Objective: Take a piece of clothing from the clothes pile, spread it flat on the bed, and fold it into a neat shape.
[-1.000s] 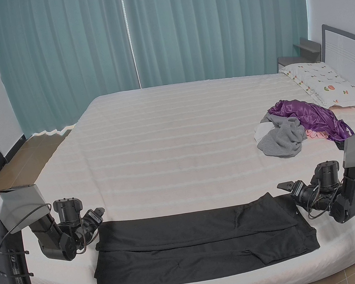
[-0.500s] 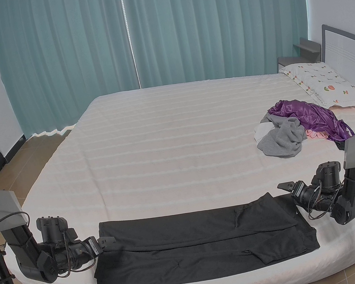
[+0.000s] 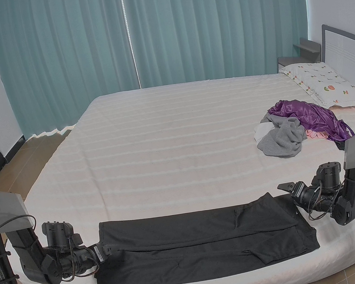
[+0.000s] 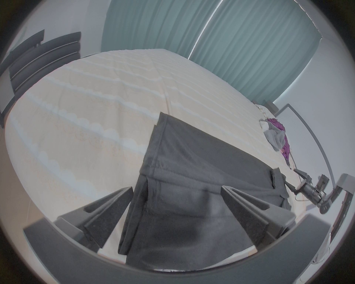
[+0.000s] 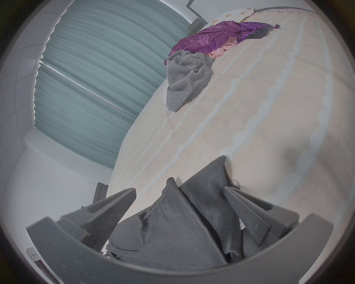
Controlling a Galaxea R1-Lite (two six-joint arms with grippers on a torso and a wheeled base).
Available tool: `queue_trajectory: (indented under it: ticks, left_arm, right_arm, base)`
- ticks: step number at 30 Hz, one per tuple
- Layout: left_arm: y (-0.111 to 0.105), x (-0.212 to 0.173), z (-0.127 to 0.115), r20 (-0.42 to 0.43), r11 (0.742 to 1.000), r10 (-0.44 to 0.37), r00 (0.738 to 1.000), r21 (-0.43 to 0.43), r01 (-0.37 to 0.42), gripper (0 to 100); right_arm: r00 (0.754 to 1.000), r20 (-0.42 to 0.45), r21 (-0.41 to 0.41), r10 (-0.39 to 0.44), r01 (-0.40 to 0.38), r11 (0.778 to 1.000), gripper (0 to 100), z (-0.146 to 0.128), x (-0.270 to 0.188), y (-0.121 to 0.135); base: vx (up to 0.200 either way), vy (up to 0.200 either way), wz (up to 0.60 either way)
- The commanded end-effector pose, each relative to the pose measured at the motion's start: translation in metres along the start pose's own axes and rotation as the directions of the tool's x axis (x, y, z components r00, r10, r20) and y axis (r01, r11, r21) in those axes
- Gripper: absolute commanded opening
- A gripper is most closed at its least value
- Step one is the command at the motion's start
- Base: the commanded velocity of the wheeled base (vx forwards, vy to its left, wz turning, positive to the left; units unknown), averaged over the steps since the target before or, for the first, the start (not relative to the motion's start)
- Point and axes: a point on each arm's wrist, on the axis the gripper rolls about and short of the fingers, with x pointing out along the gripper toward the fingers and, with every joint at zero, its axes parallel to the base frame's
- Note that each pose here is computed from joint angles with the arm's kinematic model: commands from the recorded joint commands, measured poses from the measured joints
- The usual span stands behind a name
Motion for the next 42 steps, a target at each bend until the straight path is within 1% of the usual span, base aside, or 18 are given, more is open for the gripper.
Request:
queue_trajectory:
  ticks: [1,2,8,12,14,15,17,22,23,25,26,28,31,36,42]
  left_arm:
    - [-0.001,0.014,0.001,0.01,0.999,0.028,1.0,-0.016,-0.028,100]
    - [-0.001,0.016,0.001,0.016,0.999,0.038,0.999,-0.024,-0.038,0]
    - [0.001,0.019,0.003,0.026,0.998,0.052,0.998,-0.042,-0.051,0]
    - [0.001,0.014,0.004,0.032,0.997,0.053,0.998,-0.057,-0.052,0]
    - [-0.001,0.01,0.006,0.047,0.997,0.058,0.997,-0.058,-0.055,0]
    - [-0.001,0.01,0.006,0.046,0.997,0.061,0.997,-0.059,-0.058,0]
    - [0.0,0.01,0.007,0.062,0.995,0.087,0.994,-0.061,-0.084,0]
    - [0.0,0.008,0.009,0.076,0.993,0.102,0.992,-0.062,-0.098,0]
    - [0.0,0.008,0.009,0.076,0.993,0.102,0.992,-0.062,-0.098,0]
    - [0.0,0.003,0.013,0.098,0.992,0.112,0.989,-0.066,-0.106,0]
    - [0.0,0.003,0.013,0.098,0.992,0.112,0.989,-0.066,-0.106,0]
    - [0.0,0.001,0.015,0.107,0.992,0.113,0.988,-0.069,-0.106,0]
    - [-0.001,-0.001,0.016,0.11,0.992,0.113,0.988,-0.068,-0.106,0]
    - [0.0,-0.002,0.015,0.107,0.992,0.114,0.988,-0.067,-0.107,0]
    - [0.001,-0.001,0.014,0.103,0.991,0.119,0.988,-0.069,-0.112,0]
  right_arm:
    - [1.0,-0.001,-0.001,0.0,0.0,1.0,100,0.0,0.0,0.0]
    - [1.0,-0.001,-0.001,0.0,0.0,1.0,100,0.0,0.0,0.0]
    - [1.0,-0.004,-0.008,-0.003,0.003,1.0,100,-0.001,-0.003,0.0]
    - [1.0,0.015,-0.025,0.021,-0.021,0.999,100,0.004,-0.013,0.008]
    - [0.999,-0.032,-0.061,0.04,-0.041,0.997,100,0.001,-0.02,0.008]
    - [0.998,-0.04,-0.067,0.04,-0.043,0.997,100,0.0,-0.021,0.008]
    - [0.994,-0.095,-0.126,0.054,-0.066,0.99,100,-0.005,-0.024,0.004]
    - [0.985,-0.159,-0.172,0.073,-0.1,0.98,100,-0.011,-0.027,0.001]
    - [0.985,-0.159,-0.172,0.073,-0.1,0.98,100,-0.011,-0.027,0.001]
    - [0.981,-0.182,-0.198,0.066,-0.102,0.975,100,-0.014,-0.029,-0.003]
    - [0.981,-0.182,-0.198,0.066,-0.102,0.975,100,-0.014,-0.029,-0.003]
    - [0.976,-0.209,-0.23,0.057,-0.106,0.967,100,-0.018,-0.03,-0.01]
    - [0.973,-0.226,-0.251,0.05,-0.107,0.962,100,-0.021,-0.03,-0.014]
    - [0.972,-0.232,-0.27,0.042,-0.106,0.957,100,-0.022,-0.03,-0.016]
    - [0.968,-0.25,-0.313,0.033,-0.114,0.943,100,-0.026,-0.03,-0.02]
  base:
    - [0.0,0.0,0.0]
    - [0.0,0.0,0.0]
    - [0.0,0.0,0.0]
    - [0.0,0.0,0.0]
    - [0.0,0.0,0.0]
    - [0.0,0.0,0.0]
    - [0.0,0.0,0.0]
    - [0.0,0.0,0.0]
    - [0.0,0.0,0.0]
    - [0.0,0.0,0.0]
    - [0.0,0.0,0.0]
    - [0.0,0.0,0.0]
    - [0.0,0.0,0.0]
    - [0.0,0.0,0.0]
    - [0.0,0.0,0.0]
